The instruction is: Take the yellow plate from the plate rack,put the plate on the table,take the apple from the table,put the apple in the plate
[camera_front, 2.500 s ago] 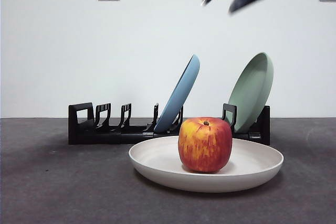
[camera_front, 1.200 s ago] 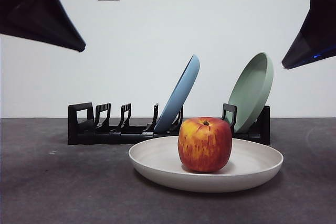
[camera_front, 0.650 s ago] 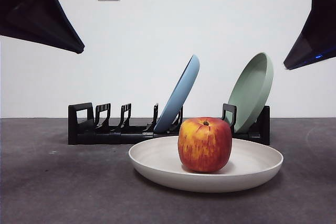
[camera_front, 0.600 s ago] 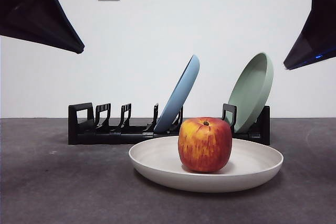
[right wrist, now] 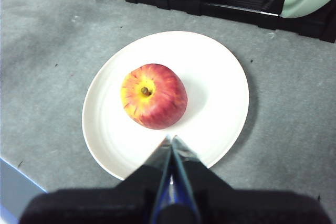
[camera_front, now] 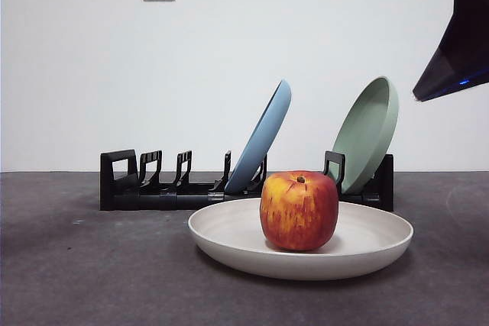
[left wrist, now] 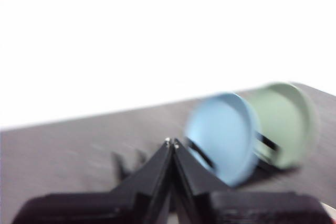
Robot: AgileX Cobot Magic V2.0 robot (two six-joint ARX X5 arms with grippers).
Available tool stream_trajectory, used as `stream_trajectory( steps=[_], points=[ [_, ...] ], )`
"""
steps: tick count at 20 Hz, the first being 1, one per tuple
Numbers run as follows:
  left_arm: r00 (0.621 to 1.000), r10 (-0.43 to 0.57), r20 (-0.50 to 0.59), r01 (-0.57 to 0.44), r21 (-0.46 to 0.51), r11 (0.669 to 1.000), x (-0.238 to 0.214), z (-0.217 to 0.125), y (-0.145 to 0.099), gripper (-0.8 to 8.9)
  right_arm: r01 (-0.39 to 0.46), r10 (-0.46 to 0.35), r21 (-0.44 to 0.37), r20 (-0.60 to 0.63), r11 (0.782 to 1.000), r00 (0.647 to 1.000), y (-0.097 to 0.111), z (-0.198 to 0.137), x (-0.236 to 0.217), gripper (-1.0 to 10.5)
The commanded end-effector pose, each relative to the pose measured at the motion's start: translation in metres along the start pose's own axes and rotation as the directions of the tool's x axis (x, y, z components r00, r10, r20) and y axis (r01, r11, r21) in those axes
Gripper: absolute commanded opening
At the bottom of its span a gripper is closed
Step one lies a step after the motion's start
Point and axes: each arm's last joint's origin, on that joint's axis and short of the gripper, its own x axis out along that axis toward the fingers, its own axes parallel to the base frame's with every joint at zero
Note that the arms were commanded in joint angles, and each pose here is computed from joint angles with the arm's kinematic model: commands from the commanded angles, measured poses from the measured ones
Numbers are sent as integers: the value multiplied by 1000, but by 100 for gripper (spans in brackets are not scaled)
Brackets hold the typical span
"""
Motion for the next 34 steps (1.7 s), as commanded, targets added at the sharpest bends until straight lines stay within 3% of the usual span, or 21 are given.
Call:
stream_trajectory(
  steps=[1,5,13,19,34],
  points=[
    [991,131,11,-132,60,989,-8,-15,13,-3,3,-3,6,-1,1000,1000,0,-1,1,-16],
    [959,282,-7,-282,60,958,-15,-58,26,-3,3,-3,6,-1,1000,1000,0,-1,1,-16],
    [954,294,-59,-292,39,956,-5,-143,35,-3,3,-3,6,-1,1000,1000,0,-1,1,-16],
    [937,293,-188,-295,23,955,-6,-157,35,-3,3,-3,6,-1,1000,1000,0,-1,1,-16],
    [937,298,-182,-302,7,953,-6,-157,35,-3,3,-3,6,-1,1000,1000,0,-1,1,-16]
  ],
)
